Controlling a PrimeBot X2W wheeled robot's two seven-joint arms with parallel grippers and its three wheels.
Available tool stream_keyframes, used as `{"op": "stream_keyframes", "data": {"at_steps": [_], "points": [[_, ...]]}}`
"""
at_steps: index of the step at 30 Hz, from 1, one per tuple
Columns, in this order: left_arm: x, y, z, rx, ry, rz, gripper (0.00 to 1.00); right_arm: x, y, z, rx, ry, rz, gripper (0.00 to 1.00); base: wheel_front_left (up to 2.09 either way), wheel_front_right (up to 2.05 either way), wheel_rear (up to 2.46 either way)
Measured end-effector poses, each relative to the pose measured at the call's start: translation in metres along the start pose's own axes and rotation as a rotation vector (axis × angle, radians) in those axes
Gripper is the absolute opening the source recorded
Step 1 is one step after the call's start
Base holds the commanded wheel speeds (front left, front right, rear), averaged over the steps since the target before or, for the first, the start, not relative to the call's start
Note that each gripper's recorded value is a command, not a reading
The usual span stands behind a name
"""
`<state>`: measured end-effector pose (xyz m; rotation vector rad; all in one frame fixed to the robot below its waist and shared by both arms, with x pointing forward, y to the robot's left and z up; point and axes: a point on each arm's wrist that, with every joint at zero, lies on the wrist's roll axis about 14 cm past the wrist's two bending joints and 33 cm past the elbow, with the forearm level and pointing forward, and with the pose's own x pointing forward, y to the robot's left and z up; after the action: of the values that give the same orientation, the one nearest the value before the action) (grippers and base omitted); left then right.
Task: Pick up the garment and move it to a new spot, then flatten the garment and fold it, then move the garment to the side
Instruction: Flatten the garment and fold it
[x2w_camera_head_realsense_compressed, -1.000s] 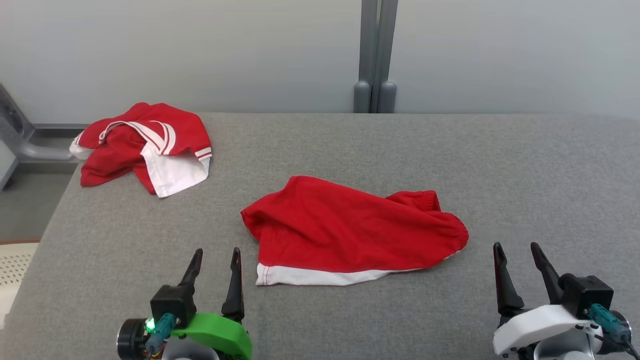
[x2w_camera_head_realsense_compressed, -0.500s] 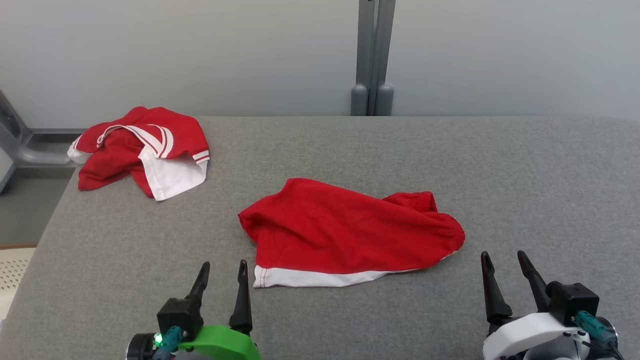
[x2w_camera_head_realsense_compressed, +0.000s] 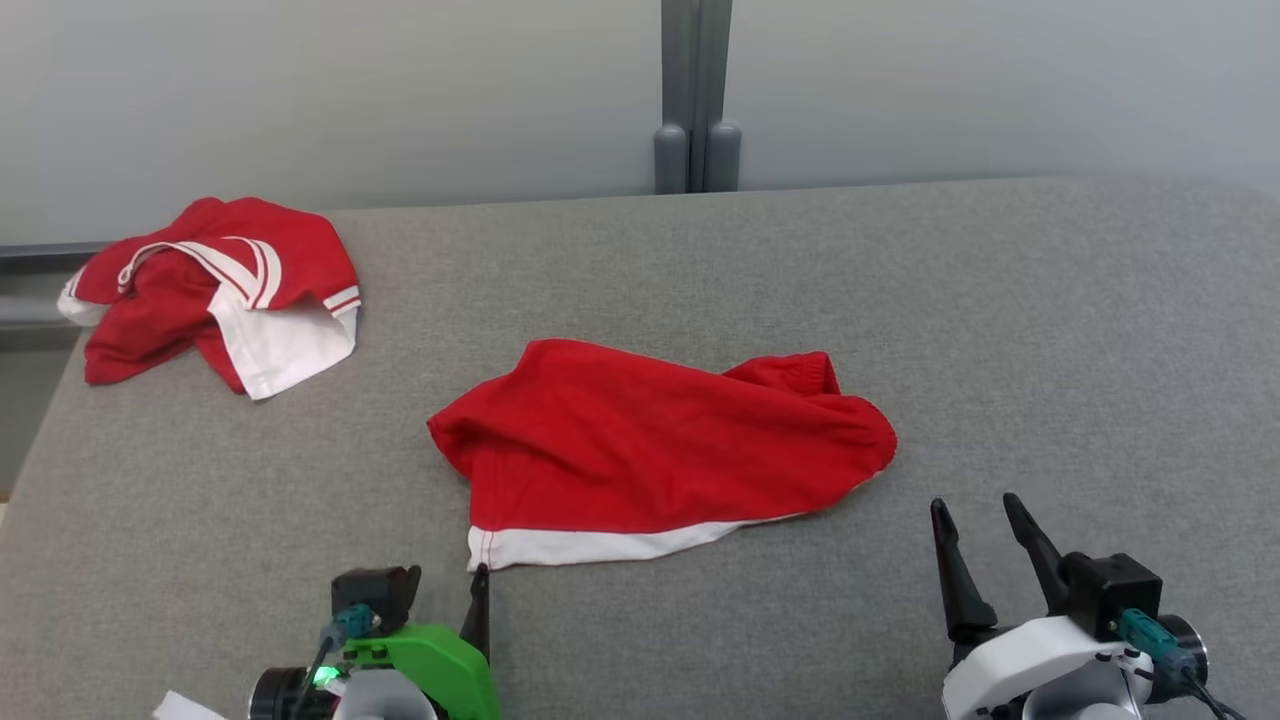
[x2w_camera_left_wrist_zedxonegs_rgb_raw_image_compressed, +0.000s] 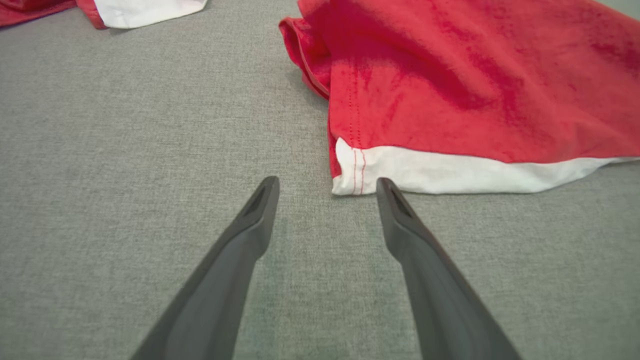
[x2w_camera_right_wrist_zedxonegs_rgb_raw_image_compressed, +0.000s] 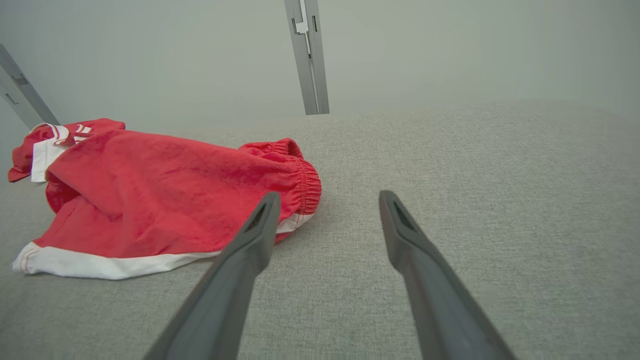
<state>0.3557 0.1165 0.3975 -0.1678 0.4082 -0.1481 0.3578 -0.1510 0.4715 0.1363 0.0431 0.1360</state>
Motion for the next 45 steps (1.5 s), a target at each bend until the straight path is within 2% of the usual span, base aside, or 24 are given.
{"op": "stream_keyframes", "data": {"at_steps": [10,11,13,14,15,16,18,28,39,45], "points": [[0.031,-0.004,-0.014,0.015,0.093,-0.04,1.0,0.001,-0.016,-0.015,0.007,0.05,-0.049,1.0,0.0,0.0,0.0],[0.033,-0.005,-0.015,0.013,0.096,-0.042,0.96,0.0,-0.017,-0.016,0.008,0.053,-0.054,1.0,0.0,0.0,0.0],[0.035,-0.006,-0.017,0.012,0.104,-0.046,0.65,0.0,-0.022,-0.019,0.008,0.06,-0.067,1.0,0.0,0.0,0.0],[0.036,-0.007,-0.018,0.013,0.105,-0.049,0.45,0.0,-0.023,-0.02,0.008,0.063,-0.071,1.0,0.0,0.0,0.0],[0.036,-0.007,-0.018,0.013,0.103,-0.052,0.37,0.0,-0.024,-0.021,0.009,0.067,-0.074,1.0,0.0,0.0,0.0],[0.036,-0.007,-0.018,0.013,0.098,-0.054,0.22,0.001,-0.025,-0.022,0.009,0.069,-0.077,1.0,0.0,0.0,0.0],[0.036,-0.007,-0.016,0.01,0.087,-0.052,0.02,0.002,-0.024,-0.025,0.009,0.079,-0.072,1.0,0.0,0.0,0.0],[0.037,-0.003,-0.008,-0.013,0.045,-0.034,0.0,0.037,-0.005,-0.049,-0.171,0.192,0.041,1.0,0.0,0.0,0.0],[0.038,0.001,-0.009,-0.027,0.034,-0.024,0.0,0.063,0.017,-0.083,-0.171,0.308,0.128,1.0,0.0,0.0,0.0],[0.038,0.002,-0.011,-0.026,0.035,-0.018,0.0,0.074,0.027,-0.077,-0.173,0.287,0.158,1.0,0.0,0.0,0.0]]}}
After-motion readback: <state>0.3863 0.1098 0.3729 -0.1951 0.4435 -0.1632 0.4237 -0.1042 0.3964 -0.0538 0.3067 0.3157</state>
